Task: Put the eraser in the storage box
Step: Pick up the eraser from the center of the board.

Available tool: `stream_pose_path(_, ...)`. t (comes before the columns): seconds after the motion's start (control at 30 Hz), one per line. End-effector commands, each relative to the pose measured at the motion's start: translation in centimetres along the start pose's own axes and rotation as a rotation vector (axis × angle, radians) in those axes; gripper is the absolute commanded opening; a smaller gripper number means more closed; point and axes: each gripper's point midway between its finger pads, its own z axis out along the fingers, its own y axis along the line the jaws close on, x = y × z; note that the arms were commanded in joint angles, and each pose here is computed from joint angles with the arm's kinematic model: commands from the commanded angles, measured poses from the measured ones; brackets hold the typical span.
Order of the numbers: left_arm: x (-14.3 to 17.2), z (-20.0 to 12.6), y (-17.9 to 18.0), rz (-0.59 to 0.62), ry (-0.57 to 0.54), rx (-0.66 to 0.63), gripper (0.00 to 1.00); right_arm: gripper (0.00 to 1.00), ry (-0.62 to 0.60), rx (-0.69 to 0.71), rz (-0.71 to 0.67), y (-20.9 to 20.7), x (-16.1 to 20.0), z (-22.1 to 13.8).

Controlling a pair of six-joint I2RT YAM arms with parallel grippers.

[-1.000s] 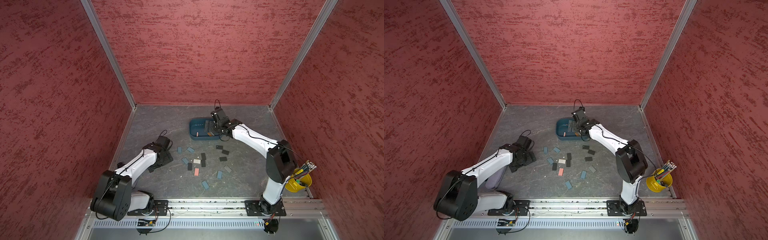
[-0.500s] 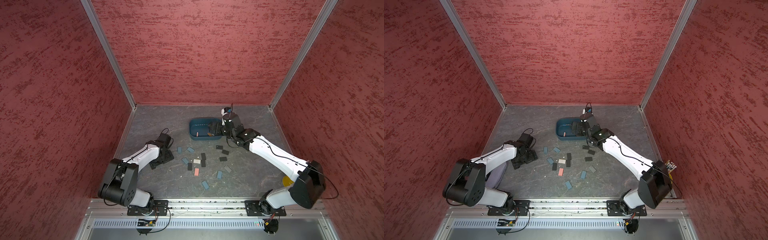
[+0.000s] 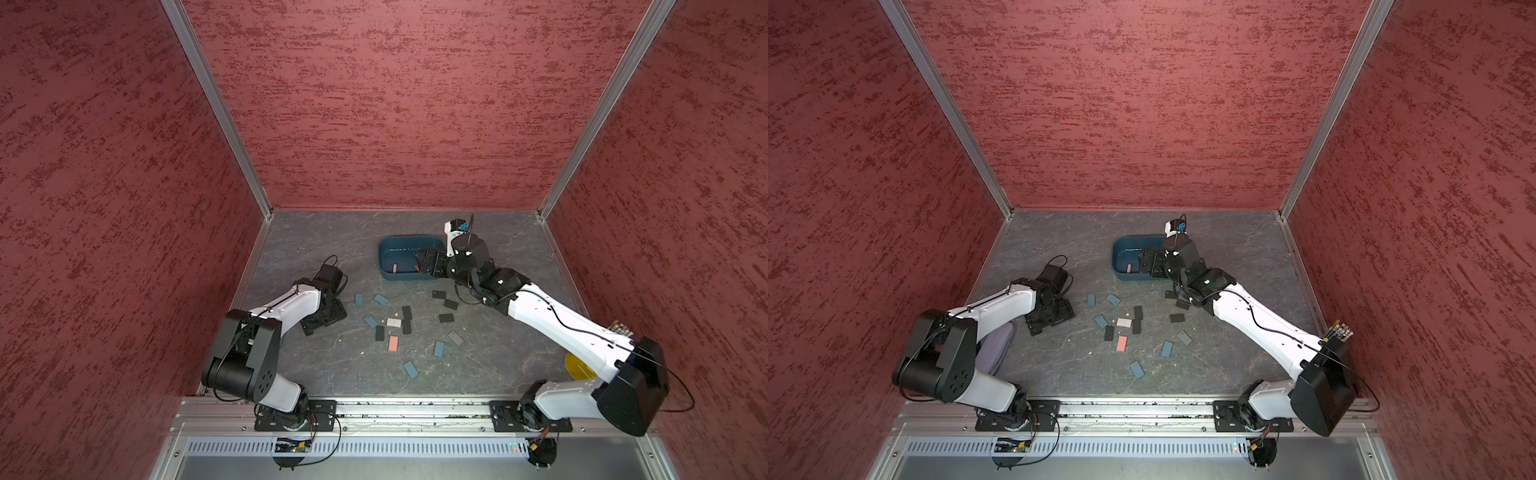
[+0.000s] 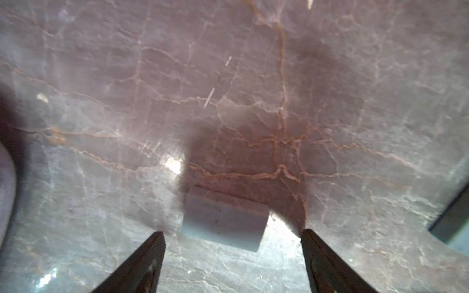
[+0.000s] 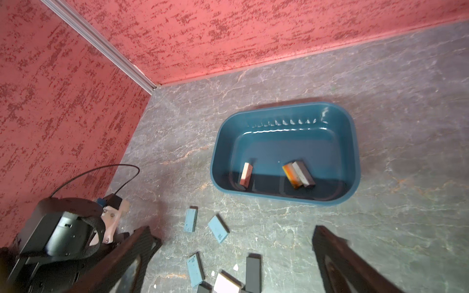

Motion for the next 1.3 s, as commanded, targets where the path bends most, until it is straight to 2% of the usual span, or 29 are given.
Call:
stream_pose_path(0.0,-1.1,0.0,0.2,-0.022,-0.024,-0.027,0.84,0.99,-0.030,-0.040,0.017,1.0,-0.3,-0.6)
stream_pose_path(0.13,-1.2,0.3,0.2,-0.032,-0.010,-0.025,0.82,0.99,-0.023,-0.042,0.018,1.3,0.2,-0.5)
stream_pose_path(0.73,-1.0,0.9,-0.5,-0.019,0.024,0.009,0.58,0.99,-0.012,-0.039,0.019,1.9,1.5,-0.3)
stream_pose_path(1.27,0.3,0.7,-1.4,0.024,0.044,0.014,0.54,0.99,-0.016,-0.035,0.018,2.0,1.7,-0.3)
